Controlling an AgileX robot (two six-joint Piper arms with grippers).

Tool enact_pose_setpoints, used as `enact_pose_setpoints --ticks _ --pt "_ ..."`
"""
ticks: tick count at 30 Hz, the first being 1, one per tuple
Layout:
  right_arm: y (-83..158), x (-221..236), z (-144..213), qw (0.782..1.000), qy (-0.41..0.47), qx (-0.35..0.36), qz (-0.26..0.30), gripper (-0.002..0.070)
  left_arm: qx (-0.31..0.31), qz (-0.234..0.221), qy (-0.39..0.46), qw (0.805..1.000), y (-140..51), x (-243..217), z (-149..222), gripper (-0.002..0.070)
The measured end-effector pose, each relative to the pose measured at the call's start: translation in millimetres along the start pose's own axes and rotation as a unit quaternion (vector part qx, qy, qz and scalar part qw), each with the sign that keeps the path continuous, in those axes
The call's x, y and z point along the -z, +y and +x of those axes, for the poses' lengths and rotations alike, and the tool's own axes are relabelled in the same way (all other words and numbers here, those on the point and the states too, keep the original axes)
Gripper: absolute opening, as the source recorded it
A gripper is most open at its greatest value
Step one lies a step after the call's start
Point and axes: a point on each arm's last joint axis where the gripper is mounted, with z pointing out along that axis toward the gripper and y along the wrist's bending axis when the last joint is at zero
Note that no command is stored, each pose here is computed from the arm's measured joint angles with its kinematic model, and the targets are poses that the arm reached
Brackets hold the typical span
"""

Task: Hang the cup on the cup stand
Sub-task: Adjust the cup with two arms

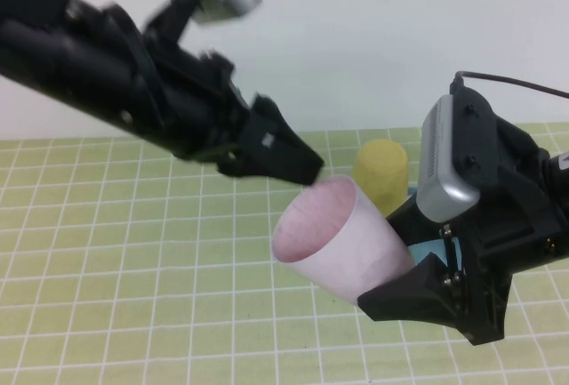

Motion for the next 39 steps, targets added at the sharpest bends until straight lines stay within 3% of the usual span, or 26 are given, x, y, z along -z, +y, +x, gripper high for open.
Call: enact_pose_setpoints --ticks 7,18,23,31,39 --pt "-1 0 2 0.999 0.013 -0.031 0.003 0.0518 -0.044 -0.069 0.007 0.997 -18.9 25 13 0.0228" --pt "0 0 3 0.999 0.017 -0.049 0.002 0.0517 -0.142 -0.025 0.063 0.988 -66.1 6 48 0.0235" --pt "2 0 4 0.998 0.023 -0.049 -0.010 0.0517 -0.179 -0.012 0.094 0.979 -71.5 -7 54 0.0235" --pt "12 1 9 0.996 0.053 -0.023 -0.062 0.0517 -0.205 -0.034 0.107 0.972 -67.0 -6 55 0.0237" --pt "13 1 9 0.996 0.052 -0.019 -0.072 0.0517 -0.219 0.000 0.084 0.972 -73.7 -8 53 0.0237"
